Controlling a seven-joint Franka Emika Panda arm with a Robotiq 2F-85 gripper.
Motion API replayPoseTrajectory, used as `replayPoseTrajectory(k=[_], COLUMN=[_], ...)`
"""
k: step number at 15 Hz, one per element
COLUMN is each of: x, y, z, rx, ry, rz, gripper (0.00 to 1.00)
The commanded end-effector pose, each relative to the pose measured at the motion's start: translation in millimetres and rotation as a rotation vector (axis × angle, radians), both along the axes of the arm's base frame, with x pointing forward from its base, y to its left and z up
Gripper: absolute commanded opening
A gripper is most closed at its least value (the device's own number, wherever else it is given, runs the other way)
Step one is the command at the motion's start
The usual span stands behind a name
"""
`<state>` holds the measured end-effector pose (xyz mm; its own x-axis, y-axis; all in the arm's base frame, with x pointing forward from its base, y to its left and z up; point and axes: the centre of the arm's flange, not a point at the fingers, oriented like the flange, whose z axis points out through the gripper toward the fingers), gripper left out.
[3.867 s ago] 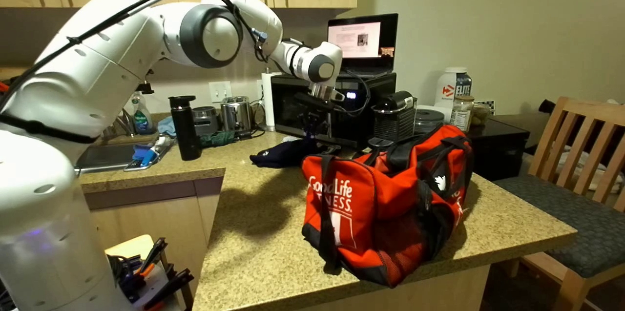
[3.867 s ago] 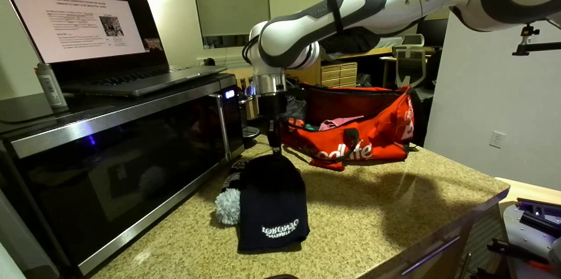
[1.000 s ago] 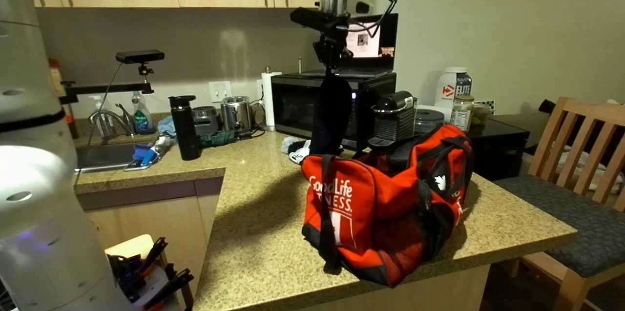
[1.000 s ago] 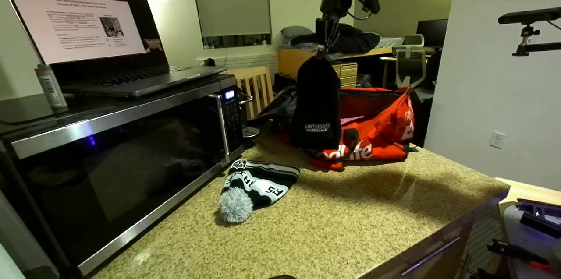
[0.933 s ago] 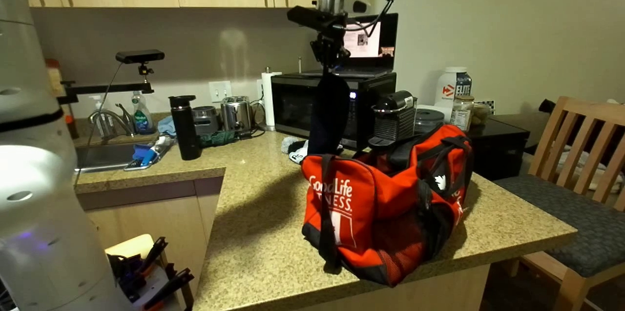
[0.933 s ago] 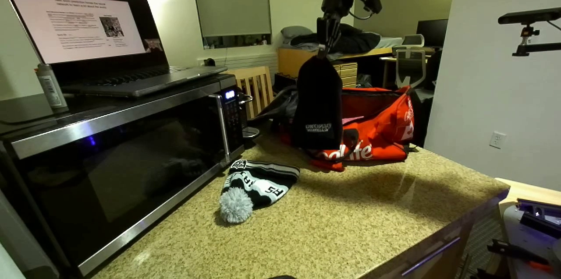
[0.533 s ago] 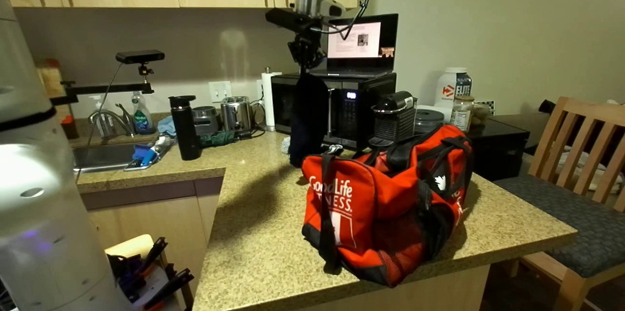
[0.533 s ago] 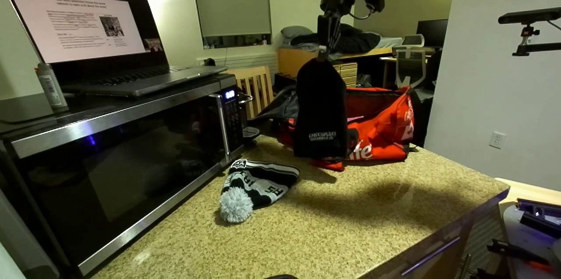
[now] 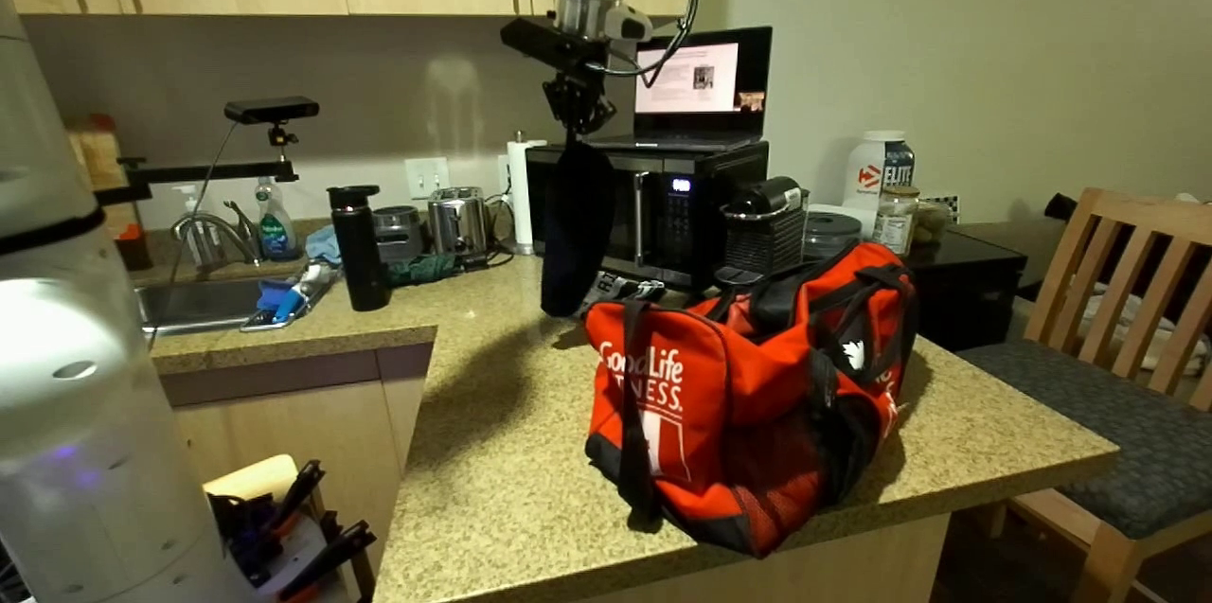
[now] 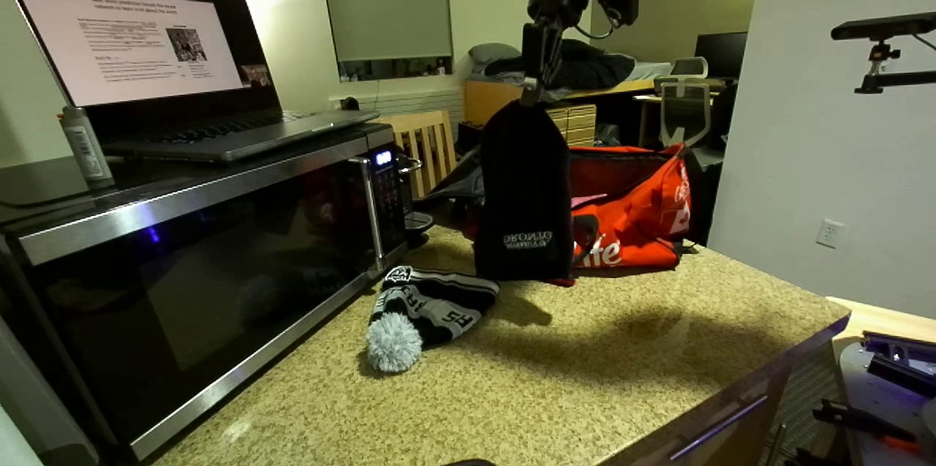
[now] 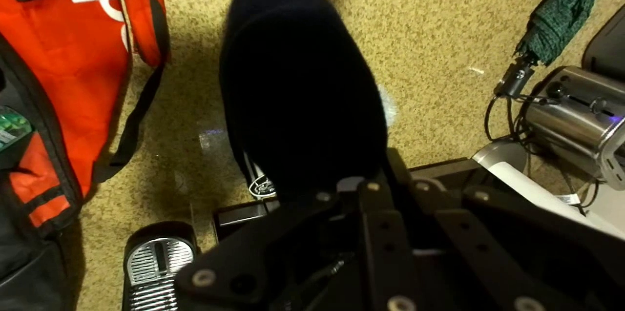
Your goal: Put the head sock in the orange bag
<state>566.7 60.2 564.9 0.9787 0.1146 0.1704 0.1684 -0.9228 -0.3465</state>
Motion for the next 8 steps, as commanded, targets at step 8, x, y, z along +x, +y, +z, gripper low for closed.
replayPoseTrajectory(k=[8], x=[-8.4], y=[-6.2], z=[-4.9], rx=[0.060], ry=[-0.040], rz=[-0.058], gripper=[0.05])
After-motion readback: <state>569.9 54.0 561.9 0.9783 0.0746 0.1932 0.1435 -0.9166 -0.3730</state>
